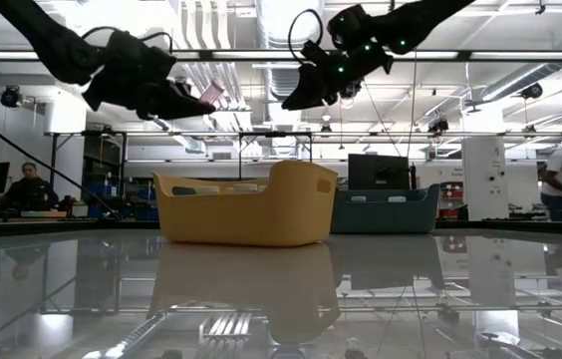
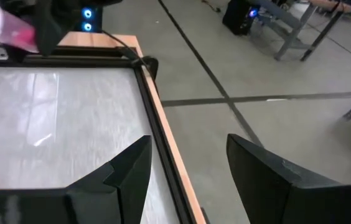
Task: Pick and place medicine bottles into bin by pill shape (circle, oval)
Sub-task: Put the pink pill bottle into the yellow bin
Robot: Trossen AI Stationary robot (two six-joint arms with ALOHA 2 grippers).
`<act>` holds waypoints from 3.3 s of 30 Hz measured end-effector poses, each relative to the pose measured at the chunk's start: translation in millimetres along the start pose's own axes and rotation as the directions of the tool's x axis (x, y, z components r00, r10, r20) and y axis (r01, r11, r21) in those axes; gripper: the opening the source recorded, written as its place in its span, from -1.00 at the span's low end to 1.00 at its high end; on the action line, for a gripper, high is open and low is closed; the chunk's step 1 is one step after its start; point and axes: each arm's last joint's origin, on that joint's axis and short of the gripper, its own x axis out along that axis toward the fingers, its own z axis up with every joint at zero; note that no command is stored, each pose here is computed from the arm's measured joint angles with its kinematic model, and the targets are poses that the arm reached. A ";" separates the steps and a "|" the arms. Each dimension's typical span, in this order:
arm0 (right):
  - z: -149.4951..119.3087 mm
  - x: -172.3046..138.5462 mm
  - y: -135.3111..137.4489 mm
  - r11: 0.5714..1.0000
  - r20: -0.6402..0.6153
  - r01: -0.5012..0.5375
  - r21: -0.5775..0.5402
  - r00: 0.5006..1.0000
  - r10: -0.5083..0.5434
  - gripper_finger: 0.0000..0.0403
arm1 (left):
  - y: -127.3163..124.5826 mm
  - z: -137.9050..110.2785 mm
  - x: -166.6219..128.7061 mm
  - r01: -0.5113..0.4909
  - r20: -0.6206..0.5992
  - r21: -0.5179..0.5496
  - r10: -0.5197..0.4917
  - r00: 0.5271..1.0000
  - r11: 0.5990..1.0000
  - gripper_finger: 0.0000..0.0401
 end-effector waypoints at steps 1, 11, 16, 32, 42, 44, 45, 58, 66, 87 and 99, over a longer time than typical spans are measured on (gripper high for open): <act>0.6 1.5 -0.2 1.000 -0.002 -0.002 -0.005 1.000 0.002 0.00 | 2.5 -2.7 -0.4 0.002 0.014 0.002 -0.002 1.000 1.000 -0.60; 5.3 0.4 -2.8 0.999 0.004 -0.046 -0.024 0.999 0.046 0.00 | 30.5 -26.6 6.6 0.063 0.198 -0.004 -0.061 0.978 0.998 -0.60; 5.2 -0.7 -9.3 0.999 0.020 -0.026 -0.036 0.999 0.027 0.00 | 45.1 -34.9 17.8 0.138 0.282 -0.019 -0.127 0.951 0.990 -0.60; 0.4 37.4 11.6 0.968 0.235 -0.240 -0.075 0.939 0.251 0.00 | 49.8 -25.4 44.3 0.286 0.352 -0.079 -0.242 0.904 0.955 -0.60; 15.6 40.1 24.2 0.926 0.340 -0.312 -0.211 0.865 0.369 0.00 | 48.8 -27.2 45.7 0.266 0.338 -0.124 -0.211 0.917 0.956 -0.60; 18.0 41.3 27.7 0.924 0.353 -0.310 -0.224 0.858 0.374 0.00 | 48.3 -26.6 46.8 0.261 0.337 -0.126 -0.206 0.919 0.957 -0.60; 18.6 42.6 29.9 0.922 0.361 -0.308 -0.233 0.854 0.376 0.00 | 47.8 -26.4 47.3 0.262 0.338 -0.126 -0.207 0.918 0.957 -0.60; 19.9 50.1 43.9 0.916 0.379 -0.311 -0.254 0.839 0.390 0.00 | 46.0 -23.9 52.1 0.241 0.330 -0.183 -0.171 0.928 0.953 -0.60; 16.5 55.5 46.5 0.917 0.382 -0.322 -0.234 0.837 0.391 -0.11 | 40.0 -19.7 58.8 0.269 0.341 -0.175 -0.198 0.919 0.947 -0.60; 21.0 49.2 48.9 0.913 0.365 -0.381 -0.147 0.837 0.408 -0.45 | 41.7 -19.0 54.2 0.247 0.336 -0.178 -0.177 0.925 0.953 -0.39; 12.6 50.0 73.1 0.864 0.224 -0.502 -0.039 0.838 0.497 -0.46 | 54.0 -23.8 30.3 0.168 0.312 -0.182 -0.105 0.944 0.969 0.12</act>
